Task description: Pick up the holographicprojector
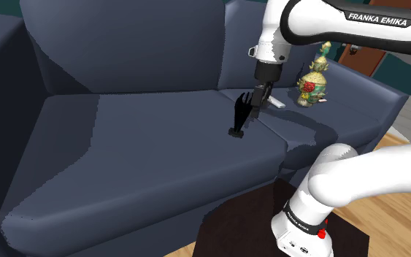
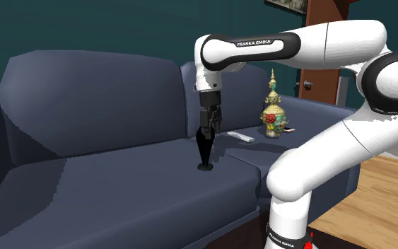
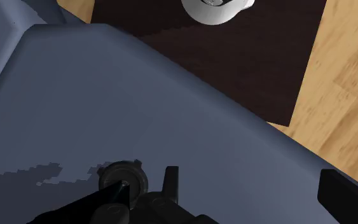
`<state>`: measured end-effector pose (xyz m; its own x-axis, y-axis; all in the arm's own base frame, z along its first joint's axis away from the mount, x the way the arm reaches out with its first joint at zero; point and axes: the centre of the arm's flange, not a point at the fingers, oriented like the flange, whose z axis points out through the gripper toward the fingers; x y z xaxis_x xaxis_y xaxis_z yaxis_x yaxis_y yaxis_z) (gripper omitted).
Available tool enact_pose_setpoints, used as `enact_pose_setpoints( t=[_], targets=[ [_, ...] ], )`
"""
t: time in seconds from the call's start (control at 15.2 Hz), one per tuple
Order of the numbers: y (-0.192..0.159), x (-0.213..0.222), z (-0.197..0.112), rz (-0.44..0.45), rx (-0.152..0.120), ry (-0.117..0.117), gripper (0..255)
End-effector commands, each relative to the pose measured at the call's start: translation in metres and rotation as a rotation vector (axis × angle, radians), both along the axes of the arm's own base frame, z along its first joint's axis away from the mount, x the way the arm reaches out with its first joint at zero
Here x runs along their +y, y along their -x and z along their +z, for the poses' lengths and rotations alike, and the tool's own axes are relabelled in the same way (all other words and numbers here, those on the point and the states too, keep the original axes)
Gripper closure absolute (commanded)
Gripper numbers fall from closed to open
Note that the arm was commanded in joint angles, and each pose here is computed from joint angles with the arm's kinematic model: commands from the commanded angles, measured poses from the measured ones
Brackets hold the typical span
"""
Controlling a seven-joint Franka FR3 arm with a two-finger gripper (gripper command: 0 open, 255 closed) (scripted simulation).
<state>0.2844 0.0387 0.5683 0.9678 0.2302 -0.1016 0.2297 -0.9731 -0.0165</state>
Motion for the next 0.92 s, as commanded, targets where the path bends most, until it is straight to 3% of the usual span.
enact_pose_setpoints(
  t=[0.0,0.73,0.86],
  targets=[
    [0.0,0.0,0.0,0.0,0.0,0.0,0],
    [-0.088,-0.096,0.043,0.557,-0.052,-0.036,0],
    [-0.096,-0.101,0.04,0.598,-0.056,-0.039,0]
  ],
)
